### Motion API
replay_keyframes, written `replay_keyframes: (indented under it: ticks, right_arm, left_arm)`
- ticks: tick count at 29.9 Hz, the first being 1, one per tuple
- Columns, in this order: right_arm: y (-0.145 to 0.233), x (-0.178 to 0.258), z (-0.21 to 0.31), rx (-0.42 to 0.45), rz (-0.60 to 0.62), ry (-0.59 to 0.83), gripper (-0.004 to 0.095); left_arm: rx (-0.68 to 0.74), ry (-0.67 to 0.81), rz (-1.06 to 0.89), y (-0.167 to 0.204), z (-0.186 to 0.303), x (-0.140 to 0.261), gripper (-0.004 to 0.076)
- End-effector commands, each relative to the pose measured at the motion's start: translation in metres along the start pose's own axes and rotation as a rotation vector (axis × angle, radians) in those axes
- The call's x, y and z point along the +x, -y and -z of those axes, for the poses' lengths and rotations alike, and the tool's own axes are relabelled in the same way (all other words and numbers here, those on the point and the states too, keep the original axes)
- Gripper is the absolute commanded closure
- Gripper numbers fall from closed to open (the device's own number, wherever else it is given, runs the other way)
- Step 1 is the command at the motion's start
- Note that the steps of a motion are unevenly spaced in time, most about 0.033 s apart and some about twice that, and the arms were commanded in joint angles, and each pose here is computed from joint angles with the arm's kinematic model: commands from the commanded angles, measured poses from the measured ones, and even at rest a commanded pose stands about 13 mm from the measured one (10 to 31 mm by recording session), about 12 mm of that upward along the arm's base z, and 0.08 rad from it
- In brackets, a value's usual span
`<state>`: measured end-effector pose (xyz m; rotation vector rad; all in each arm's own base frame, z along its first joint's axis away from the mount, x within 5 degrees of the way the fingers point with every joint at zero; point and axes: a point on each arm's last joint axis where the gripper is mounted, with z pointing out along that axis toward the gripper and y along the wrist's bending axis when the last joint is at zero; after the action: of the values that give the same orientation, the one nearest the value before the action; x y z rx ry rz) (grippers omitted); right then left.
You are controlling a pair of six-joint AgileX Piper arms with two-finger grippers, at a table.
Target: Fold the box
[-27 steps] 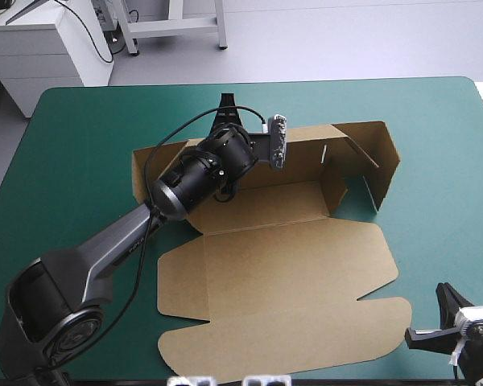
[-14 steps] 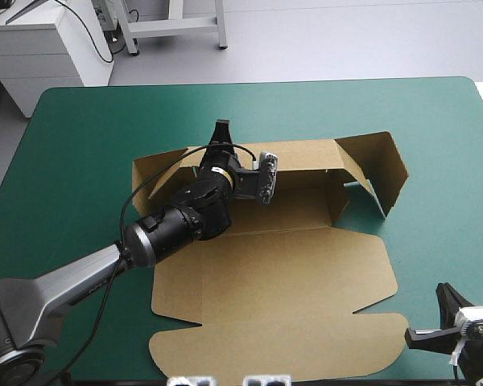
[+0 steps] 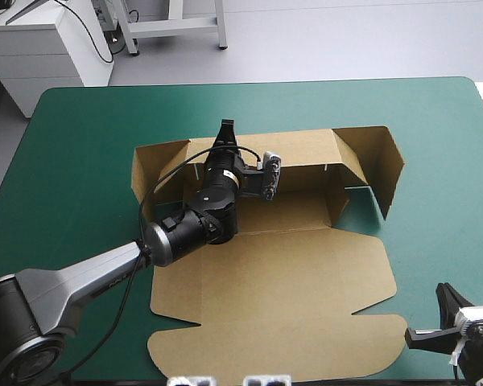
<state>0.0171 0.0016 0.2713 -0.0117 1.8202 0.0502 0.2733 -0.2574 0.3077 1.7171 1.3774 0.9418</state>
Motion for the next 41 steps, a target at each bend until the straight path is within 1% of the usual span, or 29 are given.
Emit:
replay_keyframes:
  ticks: [1,6,10,12,17,19,23,25,33,36,41]
  right_arm:
    - [0.0,-0.014,0.009,0.006,0.001,0.132,0.0909]
    - [0.0,-0.027,0.001,0.005,-0.045,0.083,0.0909]
    - [-0.001,-0.061,-0.014,0.007,-0.048,0.014,0.0914]
    - [-0.001,-0.087,-0.027,0.009,-0.049,-0.022,0.0928]
    - [-0.002,-0.15,-0.073,0.013,-0.018,-0.082,0.0928]
    - [-0.002,-0.173,-0.101,0.011,-0.002,-0.114,0.0928]
    - [-0.002,-0.206,-0.159,0.007,0.003,-0.184,0.0928]
    - [-0.004,-0.218,-0.191,-0.013,0.007,-0.239,0.0928]
    - [-0.014,-0.242,-0.303,-0.132,-0.015,-0.402,0.0928]
    - [-0.015,-0.243,-0.332,-0.149,-0.017,-0.458,0.0928]
    - [-0.015,-0.239,-0.366,-0.163,-0.023,-0.55,0.0928]
  left_arm:
    - [-0.036,0.02,0.033,-0.012,0.012,0.002,0.0732]
    - [-0.028,-0.013,0.034,-0.011,0.012,0.005,0.0732]
    - [-0.021,-0.021,0.038,-0.01,0.012,0.006,0.0732]
    - [-0.016,-0.02,0.043,-0.01,0.012,0.006,0.0732]
    - [-0.012,-0.015,0.048,-0.009,0.012,0.005,0.0732]
    - [-0.012,-0.015,0.053,-0.009,0.012,0.005,0.0732]
    - [-0.012,-0.015,0.053,-0.009,0.012,0.005,0.0732]
    - [-0.012,-0.015,0.053,-0.009,0.012,0.005,0.0732]
    - [-0.01,-0.014,0.041,-0.009,0.012,0.005,0.0732]
    - [-0.01,-0.014,0.036,-0.009,0.012,0.005,0.0732]
    - [-0.01,-0.014,0.036,-0.009,0.012,0.005,0.0732]
